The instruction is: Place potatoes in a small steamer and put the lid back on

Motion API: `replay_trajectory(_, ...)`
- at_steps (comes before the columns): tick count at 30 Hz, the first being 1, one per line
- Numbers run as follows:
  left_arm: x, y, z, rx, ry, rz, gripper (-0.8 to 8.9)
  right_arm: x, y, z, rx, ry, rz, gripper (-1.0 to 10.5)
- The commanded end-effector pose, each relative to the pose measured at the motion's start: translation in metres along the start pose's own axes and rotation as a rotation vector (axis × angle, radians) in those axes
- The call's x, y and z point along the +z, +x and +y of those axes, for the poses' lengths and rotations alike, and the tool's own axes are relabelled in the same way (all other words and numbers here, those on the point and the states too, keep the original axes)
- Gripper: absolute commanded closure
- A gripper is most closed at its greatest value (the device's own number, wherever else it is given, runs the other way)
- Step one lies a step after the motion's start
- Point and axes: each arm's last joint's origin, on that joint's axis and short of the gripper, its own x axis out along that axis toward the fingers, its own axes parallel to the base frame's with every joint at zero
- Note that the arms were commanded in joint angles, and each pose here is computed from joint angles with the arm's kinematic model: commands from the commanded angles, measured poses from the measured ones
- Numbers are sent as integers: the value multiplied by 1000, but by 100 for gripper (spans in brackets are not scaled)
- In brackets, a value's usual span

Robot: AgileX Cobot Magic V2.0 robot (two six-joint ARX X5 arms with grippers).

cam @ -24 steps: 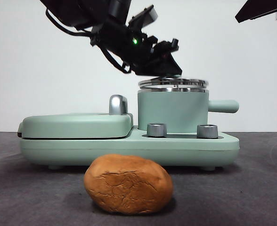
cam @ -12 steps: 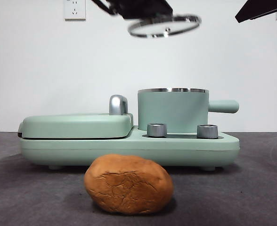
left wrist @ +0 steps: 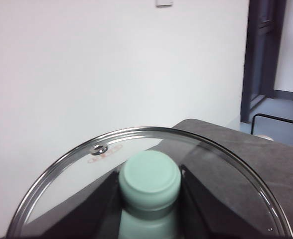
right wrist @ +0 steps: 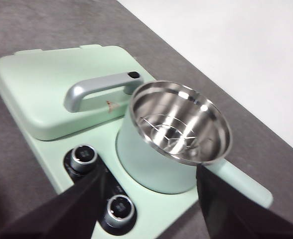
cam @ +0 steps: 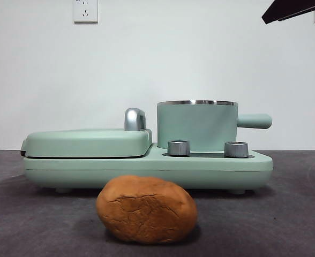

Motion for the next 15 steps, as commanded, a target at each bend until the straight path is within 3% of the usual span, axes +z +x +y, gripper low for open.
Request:
replay_trajectory(1,1,-12,0,12,11,-14,797,5,1,2,18,8,-13,657)
replay_trajectory(5,-13,-41,-3,32,-6,11,798,6,2,6,49,4,-10,654)
replay_trajectory(9,-31,-75,-6,59,-50,35,798,6,3,12,86,2,0,574)
replay_trajectory(15,-50,-121,-14,93,-105,137,798,8,9,27,198,22,73,562)
